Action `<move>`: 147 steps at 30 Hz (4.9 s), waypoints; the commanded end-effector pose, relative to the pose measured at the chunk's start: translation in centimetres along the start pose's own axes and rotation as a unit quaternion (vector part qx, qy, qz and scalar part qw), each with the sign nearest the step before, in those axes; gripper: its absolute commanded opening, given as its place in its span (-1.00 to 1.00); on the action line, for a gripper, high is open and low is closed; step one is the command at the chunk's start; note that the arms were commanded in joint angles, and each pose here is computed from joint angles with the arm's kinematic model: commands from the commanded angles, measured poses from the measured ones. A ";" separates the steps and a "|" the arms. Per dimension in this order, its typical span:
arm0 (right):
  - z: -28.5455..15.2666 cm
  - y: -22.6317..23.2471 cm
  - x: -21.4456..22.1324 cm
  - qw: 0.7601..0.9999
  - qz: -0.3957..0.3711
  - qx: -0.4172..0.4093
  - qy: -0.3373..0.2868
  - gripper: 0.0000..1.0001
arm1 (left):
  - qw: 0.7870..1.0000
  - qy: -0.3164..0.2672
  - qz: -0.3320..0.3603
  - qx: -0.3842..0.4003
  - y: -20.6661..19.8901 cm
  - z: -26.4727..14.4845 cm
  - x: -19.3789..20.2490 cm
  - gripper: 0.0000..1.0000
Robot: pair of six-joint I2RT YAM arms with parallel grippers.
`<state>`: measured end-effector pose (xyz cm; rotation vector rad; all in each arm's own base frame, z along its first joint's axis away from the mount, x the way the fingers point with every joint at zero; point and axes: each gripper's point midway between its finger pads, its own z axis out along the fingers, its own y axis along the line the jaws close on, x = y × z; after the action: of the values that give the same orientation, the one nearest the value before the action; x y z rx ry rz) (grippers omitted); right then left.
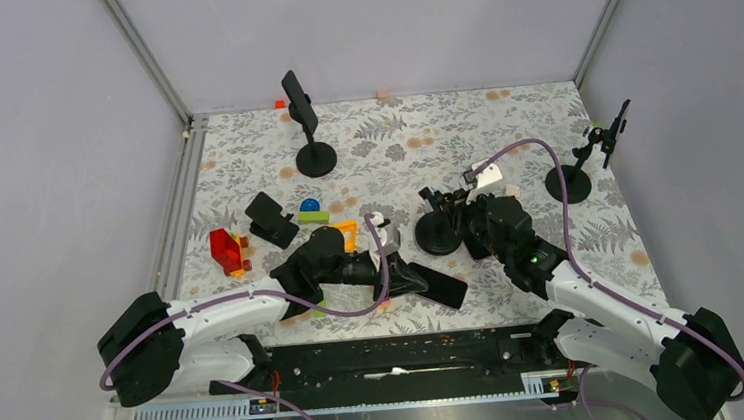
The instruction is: Remove the phone from the phone stand
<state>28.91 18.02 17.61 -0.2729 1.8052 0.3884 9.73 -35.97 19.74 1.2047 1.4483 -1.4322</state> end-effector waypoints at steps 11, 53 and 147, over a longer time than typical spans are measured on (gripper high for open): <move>0.0 0.8 -4.2 0.996 0.026 -0.015 -0.078 -1.00 | 1.000 -0.019 -0.004 -0.017 1.7 -0.4 -1.3 -1.00; 12.5 4.5 -10.2 0.995 -0.042 -0.020 -0.085 -1.00 | 0.925 -0.117 -0.044 -0.360 8.9 -14.5 -4.1 -1.00; -6.5 7.5 19.2 0.877 -0.004 -0.053 0.478 0.99 | 0.843 -0.038 -0.101 -0.526 12.6 -19.6 -4.4 0.98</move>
<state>16.37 22.97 2.04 -0.6664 2.7354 0.4693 24.25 -17.92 20.40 0.2990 1.9798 -0.5460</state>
